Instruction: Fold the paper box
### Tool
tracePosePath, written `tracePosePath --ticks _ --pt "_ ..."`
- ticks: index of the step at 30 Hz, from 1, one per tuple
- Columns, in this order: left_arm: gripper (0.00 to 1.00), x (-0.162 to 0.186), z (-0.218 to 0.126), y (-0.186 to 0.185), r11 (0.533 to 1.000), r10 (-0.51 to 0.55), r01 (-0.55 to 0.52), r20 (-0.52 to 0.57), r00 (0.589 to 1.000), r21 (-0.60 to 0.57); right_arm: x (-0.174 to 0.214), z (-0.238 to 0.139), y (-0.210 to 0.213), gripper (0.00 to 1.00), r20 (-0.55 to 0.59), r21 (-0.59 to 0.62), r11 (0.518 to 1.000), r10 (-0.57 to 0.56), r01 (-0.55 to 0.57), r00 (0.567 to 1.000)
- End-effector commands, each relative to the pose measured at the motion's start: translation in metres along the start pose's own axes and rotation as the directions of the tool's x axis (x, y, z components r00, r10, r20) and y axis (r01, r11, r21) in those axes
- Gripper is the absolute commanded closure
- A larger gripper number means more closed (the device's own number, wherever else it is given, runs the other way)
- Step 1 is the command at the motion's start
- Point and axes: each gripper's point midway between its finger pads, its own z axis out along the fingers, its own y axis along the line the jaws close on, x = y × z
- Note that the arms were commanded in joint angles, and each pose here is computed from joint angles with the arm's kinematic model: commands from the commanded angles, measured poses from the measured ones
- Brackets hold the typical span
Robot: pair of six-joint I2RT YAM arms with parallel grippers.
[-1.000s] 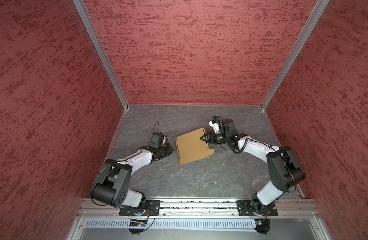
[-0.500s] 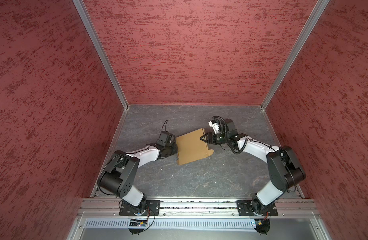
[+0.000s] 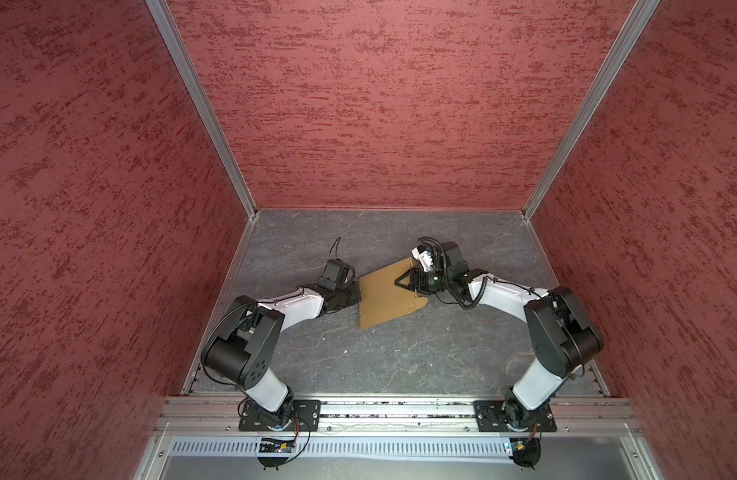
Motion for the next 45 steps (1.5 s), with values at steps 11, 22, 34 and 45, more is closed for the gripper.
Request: tracePosePath --ticks 11,22,34,45 --pt "0.89 -0.014 0.006 -0.029 0.998 0.021 -0.024 0.041 0.999 0.066 -0.005 0.006 0.021 0.48 0.039 -0.099 0.994 0.043 -0.039 0.998" --pt "0.71 -0.034 -0.010 -0.038 0.996 0.002 -0.011 0.099 0.995 0.088 -0.008 -0.003 0.025 0.61 0.056 -0.069 0.998 0.010 -0.006 0.998" --pt "0.27 -0.092 -0.110 -0.038 0.993 0.063 -0.095 0.374 0.925 0.068 -0.038 -0.040 0.048 0.64 0.148 -0.080 0.996 -0.037 0.050 0.988" --pt "0.14 -0.136 -0.216 -0.078 0.853 -0.078 -0.207 0.509 0.857 0.480 -0.075 -0.107 0.091 0.65 0.244 -0.199 0.971 -0.083 0.134 0.966"
